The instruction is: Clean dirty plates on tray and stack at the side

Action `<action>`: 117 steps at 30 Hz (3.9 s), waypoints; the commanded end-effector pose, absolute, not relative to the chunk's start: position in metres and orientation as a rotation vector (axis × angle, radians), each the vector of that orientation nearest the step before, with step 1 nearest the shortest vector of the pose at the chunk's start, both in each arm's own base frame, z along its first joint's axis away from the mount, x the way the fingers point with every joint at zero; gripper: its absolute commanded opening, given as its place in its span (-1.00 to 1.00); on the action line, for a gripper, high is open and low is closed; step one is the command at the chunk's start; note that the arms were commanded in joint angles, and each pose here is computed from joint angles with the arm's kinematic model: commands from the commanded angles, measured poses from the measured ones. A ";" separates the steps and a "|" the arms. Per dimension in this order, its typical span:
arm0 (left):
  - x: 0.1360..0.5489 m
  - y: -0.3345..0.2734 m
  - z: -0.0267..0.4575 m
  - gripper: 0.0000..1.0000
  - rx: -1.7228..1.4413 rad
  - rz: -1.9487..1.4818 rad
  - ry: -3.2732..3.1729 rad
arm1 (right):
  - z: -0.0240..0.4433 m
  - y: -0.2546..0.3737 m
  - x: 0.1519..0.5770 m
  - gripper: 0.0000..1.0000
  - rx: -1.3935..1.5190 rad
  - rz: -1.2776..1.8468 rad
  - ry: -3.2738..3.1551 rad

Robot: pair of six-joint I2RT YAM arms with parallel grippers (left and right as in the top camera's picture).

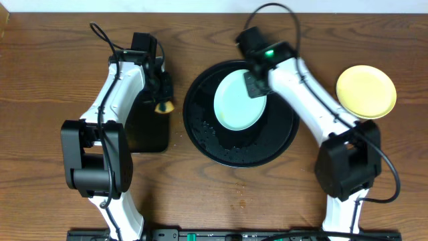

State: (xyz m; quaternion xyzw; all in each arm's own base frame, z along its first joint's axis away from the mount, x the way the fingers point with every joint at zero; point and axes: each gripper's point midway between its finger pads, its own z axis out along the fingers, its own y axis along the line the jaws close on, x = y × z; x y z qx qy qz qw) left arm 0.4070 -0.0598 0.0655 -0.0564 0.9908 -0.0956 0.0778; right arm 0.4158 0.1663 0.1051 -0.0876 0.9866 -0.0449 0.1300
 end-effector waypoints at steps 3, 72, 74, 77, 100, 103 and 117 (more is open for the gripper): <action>0.417 -0.122 0.086 -0.85 -0.054 -0.727 2.857 | 0.075 0.178 0.394 -0.98 -0.318 0.236 2.987; 0.358 -0.246 0.129 -0.85 0.599 -0.833 2.774 | -0.005 0.170 0.378 -0.94 -0.298 0.279 2.961; 0.362 -0.234 0.161 -0.85 0.569 -0.827 2.697 | -0.005 0.170 0.378 -0.94 -0.298 0.279 2.961; 0.362 -0.208 0.199 -0.85 0.503 -0.782 2.625 | -0.005 0.170 0.378 -0.92 -0.298 0.280 2.961; 0.351 -0.136 0.138 -0.85 0.169 -0.587 2.743 | -0.004 0.172 0.381 -0.57 -0.301 0.284 2.946; 0.360 -0.156 0.119 -0.85 0.216 -0.611 2.689 | -0.004 0.172 0.381 -0.57 -0.301 0.284 2.947; 0.394 -0.265 0.045 -0.85 0.009 -0.899 2.634 | -0.005 0.172 0.381 -0.58 -0.302 0.284 2.947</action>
